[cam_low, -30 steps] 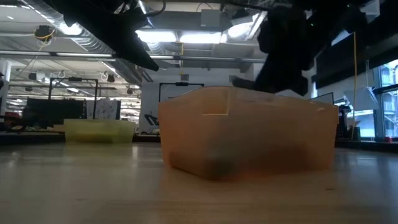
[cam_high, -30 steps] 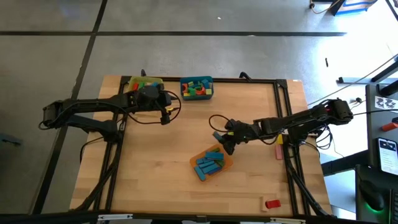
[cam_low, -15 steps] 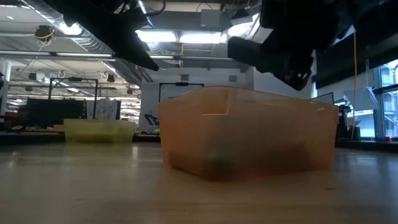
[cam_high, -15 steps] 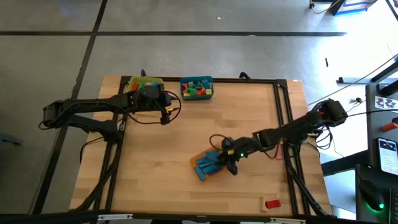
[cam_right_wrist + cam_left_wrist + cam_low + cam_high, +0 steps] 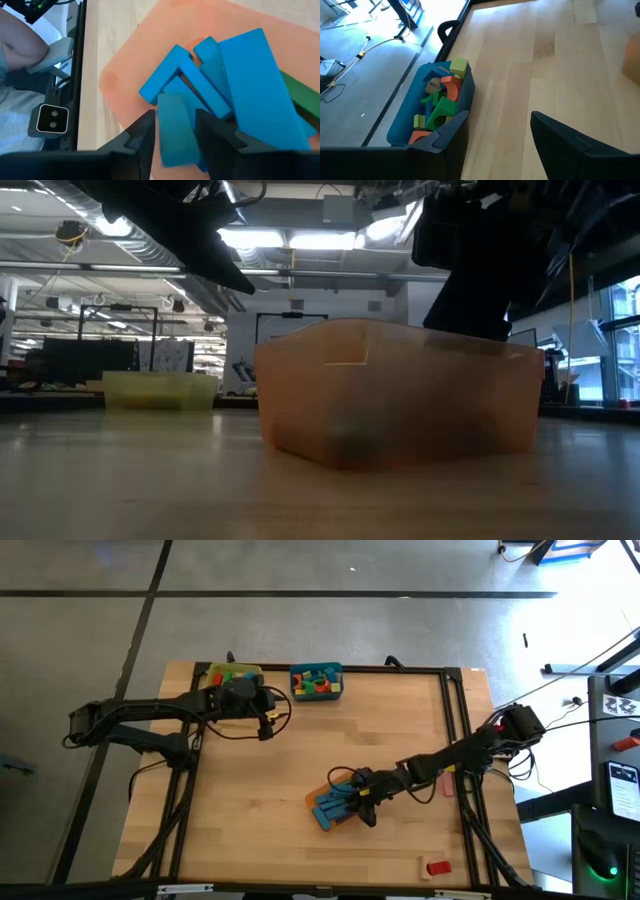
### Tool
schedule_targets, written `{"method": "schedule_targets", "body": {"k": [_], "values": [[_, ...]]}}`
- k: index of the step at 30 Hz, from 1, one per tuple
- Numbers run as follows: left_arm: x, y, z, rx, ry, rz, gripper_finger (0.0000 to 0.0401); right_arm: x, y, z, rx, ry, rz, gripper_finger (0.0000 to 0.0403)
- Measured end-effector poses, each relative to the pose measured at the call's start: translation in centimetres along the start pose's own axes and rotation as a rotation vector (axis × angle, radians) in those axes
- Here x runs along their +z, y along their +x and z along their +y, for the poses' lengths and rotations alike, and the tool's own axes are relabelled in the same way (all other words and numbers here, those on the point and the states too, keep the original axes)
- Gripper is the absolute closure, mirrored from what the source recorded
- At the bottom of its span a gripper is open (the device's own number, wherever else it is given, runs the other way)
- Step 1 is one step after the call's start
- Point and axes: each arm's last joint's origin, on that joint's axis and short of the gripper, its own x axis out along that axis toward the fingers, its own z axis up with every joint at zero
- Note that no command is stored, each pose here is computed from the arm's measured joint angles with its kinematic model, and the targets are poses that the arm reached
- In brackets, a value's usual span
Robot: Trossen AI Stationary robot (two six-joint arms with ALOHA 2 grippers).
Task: Sort blocks by size
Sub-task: Put the blue rectangular block into the orange bin, then adjust the pink rectangular block
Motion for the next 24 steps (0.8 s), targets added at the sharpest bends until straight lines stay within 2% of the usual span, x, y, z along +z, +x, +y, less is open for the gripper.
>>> {"method": "schedule_targets", "body": {"k": [9, 17, 20, 24], "values": [[0.0, 0.0, 0.0, 0.0, 0.0, 0.0, 0.0205, 0.4, -0.1, -0.4, -0.011, 0.002, -0.013, 0.0236], [0.0, 0.0, 0.0, 0.0, 0.0, 0.0, 0.0205, 3.1, -2.4, -1.7, 0.124, 0.067, 0.015, 0.0233], [0.0, 0.0, 0.0, 0.0, 0.0, 0.0, 0.0205, 3.5, -3.4, -2.1, 0.101, 0.077, 0.01, 0.0233], [0.0, 0.0, 0.0, 0.0, 0.0, 0.0, 0.0205, 3.3, -5.0, -2.5, -0.005, 0.077, 0.028, 0.0233]]}}
